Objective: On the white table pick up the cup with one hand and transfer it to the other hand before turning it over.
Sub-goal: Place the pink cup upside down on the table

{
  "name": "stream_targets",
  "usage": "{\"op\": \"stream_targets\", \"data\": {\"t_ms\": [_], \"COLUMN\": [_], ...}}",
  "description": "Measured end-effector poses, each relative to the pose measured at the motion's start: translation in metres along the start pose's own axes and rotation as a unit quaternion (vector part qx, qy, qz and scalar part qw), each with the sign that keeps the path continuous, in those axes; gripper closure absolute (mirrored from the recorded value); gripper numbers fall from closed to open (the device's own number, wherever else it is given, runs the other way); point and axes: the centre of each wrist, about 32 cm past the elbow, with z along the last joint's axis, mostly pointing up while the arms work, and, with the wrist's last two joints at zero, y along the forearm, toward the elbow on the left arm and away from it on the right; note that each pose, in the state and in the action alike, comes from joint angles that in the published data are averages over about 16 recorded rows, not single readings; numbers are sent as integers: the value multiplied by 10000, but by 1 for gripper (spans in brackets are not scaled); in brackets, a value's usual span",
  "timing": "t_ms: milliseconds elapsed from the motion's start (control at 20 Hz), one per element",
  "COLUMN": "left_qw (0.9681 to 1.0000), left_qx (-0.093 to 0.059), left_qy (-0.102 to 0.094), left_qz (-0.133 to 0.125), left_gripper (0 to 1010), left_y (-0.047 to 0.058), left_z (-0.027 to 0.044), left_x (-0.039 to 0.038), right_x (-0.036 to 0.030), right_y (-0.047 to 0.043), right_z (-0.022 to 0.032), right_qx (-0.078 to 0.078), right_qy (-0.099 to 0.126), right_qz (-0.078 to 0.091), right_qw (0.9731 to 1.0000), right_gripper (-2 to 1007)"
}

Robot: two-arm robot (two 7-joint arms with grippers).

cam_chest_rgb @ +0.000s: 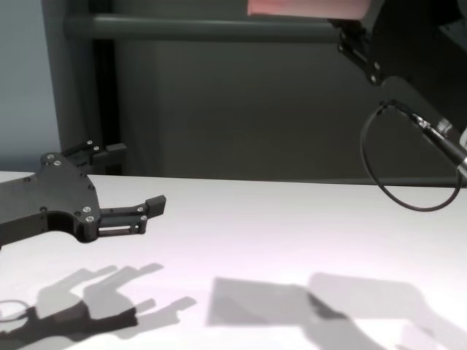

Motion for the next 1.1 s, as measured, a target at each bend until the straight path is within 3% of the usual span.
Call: {"op": "stream_targets", "data": {"t_ms": [1100], "left_qw": [10000], "left_qx": [-25], "left_qy": [0], "left_qz": [-1], "left_gripper": [9], "left_y": [0], "left_z": [-8], "left_x": [-5], "right_x": [0], "right_y": [0], "right_z": [0], "right_qx": [0], "right_qy": [0], "right_qz": [0], "right_qw": [10000], "right_gripper": [268]}}
